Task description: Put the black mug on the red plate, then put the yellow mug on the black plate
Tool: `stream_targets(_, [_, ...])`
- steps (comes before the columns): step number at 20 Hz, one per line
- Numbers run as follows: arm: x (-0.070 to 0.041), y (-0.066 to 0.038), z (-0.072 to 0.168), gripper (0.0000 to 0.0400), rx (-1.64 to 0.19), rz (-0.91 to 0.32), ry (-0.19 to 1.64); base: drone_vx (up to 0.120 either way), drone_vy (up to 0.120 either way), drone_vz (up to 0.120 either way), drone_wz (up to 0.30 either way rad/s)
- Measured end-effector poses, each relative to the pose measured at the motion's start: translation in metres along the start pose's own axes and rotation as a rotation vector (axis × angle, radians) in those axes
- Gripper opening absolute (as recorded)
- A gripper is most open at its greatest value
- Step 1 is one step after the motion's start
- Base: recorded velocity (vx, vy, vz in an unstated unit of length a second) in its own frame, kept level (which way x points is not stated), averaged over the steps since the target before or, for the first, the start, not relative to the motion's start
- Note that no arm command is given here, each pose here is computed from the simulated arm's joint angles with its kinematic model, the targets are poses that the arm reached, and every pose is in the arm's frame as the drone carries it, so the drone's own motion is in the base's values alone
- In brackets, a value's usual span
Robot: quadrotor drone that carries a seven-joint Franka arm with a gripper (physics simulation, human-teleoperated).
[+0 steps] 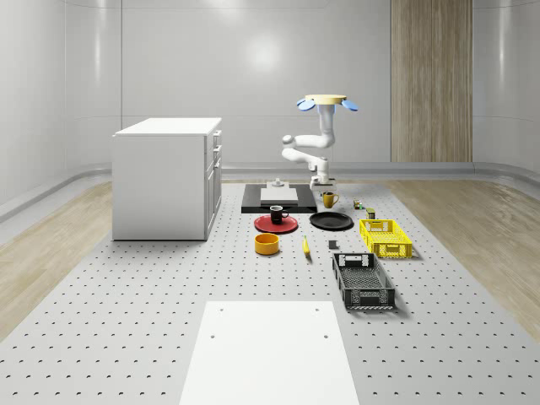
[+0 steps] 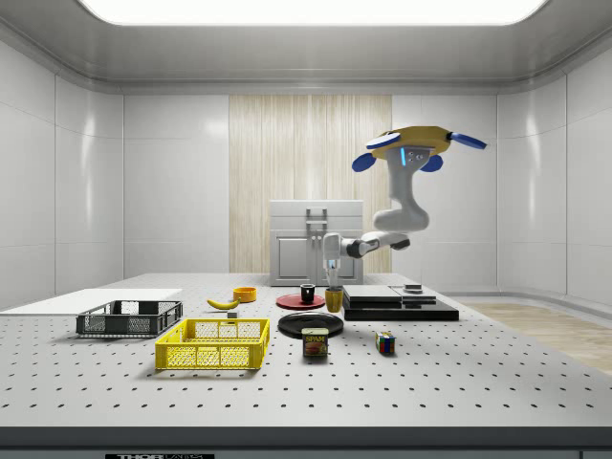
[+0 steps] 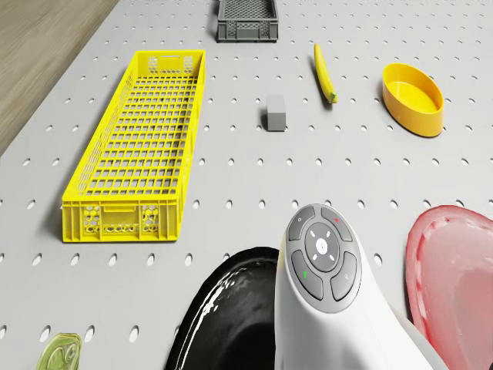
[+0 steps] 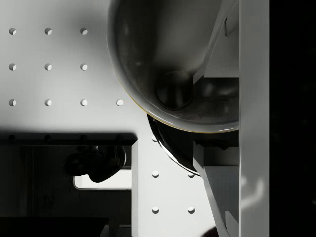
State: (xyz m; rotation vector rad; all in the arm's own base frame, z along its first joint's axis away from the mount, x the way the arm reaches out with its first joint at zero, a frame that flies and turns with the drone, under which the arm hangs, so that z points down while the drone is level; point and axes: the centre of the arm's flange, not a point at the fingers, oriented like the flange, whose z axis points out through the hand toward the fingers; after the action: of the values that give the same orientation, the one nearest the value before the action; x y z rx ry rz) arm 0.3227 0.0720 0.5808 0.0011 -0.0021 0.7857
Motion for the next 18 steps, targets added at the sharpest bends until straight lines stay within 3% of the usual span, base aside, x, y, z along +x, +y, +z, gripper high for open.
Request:
stream_targets(15, [0.0000,0.0000,0.0000,0.0110,0.000,0.000,0.000,0.120,0.000,0.000,0.000])
stream_targets(18, [0.0000,0.0000,0.0032,0.0110,0.000,0.000,0.000,0.000,0.000,0.000,0.000])
